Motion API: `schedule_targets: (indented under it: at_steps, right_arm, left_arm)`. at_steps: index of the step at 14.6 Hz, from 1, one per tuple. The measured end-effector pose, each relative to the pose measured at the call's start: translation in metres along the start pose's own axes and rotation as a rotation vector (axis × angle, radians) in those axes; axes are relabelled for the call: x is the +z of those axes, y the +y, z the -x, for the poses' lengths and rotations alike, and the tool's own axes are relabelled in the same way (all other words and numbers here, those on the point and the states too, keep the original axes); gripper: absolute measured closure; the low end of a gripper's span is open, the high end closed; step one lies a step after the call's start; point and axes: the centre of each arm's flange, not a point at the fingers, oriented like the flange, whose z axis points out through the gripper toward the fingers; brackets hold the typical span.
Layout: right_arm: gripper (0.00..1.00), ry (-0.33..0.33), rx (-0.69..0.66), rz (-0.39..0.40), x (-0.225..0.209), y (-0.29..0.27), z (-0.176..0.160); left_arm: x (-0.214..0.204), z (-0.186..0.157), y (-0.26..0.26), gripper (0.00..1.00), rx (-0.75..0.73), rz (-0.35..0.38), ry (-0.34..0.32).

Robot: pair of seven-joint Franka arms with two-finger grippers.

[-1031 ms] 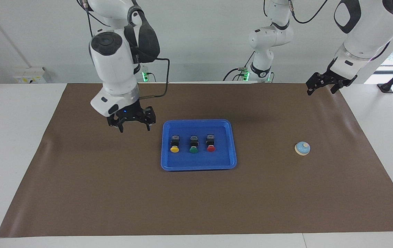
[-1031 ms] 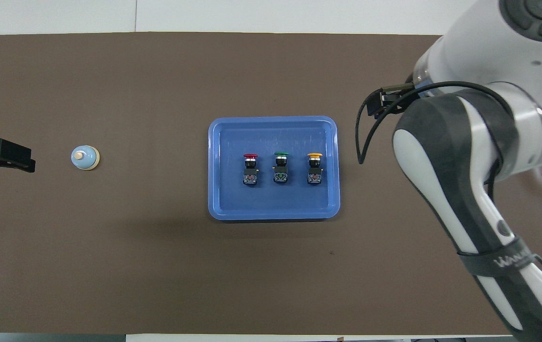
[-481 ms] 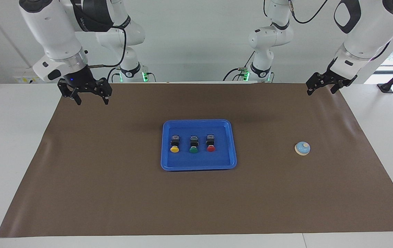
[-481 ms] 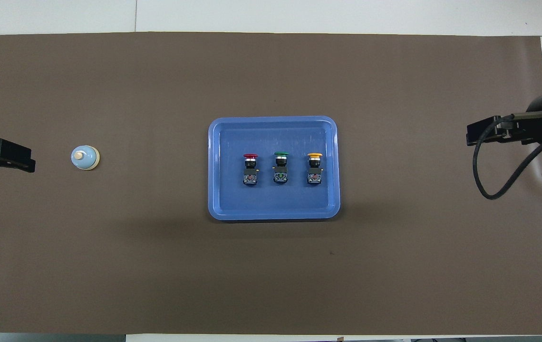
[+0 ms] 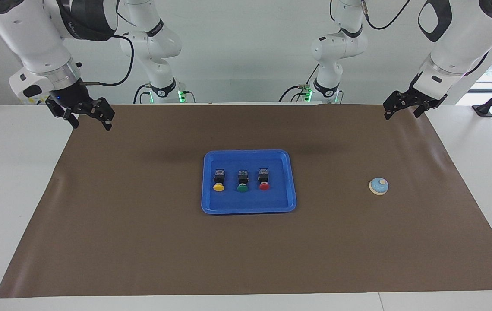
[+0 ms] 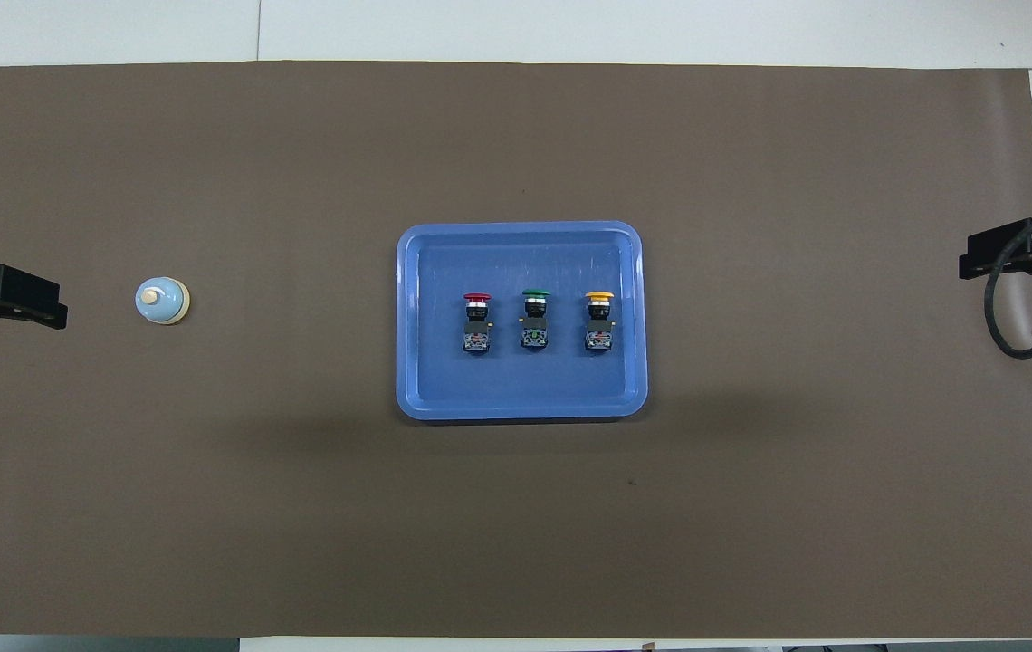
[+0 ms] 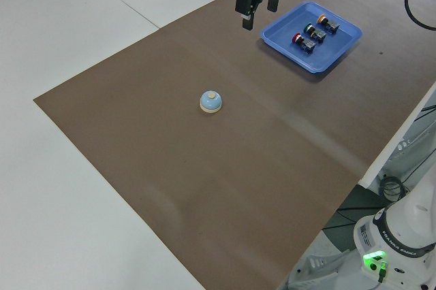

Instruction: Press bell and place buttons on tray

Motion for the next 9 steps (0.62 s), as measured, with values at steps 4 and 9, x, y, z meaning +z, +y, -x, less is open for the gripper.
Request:
schedule_targets:
  at_steps: [4, 9]
  right_arm:
    - [0.00, -0.022, -0.002, -0.002, 0.0019, -0.0013, 0.0024]
    - [0.00, -0.022, 0.009, -0.002, 0.0017, 0.0047, 0.0022]
  left_arm:
    - [0.0000, 0.0000, 0.0000, 0.00, 0.000, 0.000, 0.000]
    - [0.0000, 0.0000, 0.0000, 0.00, 0.000, 0.000, 0.000]
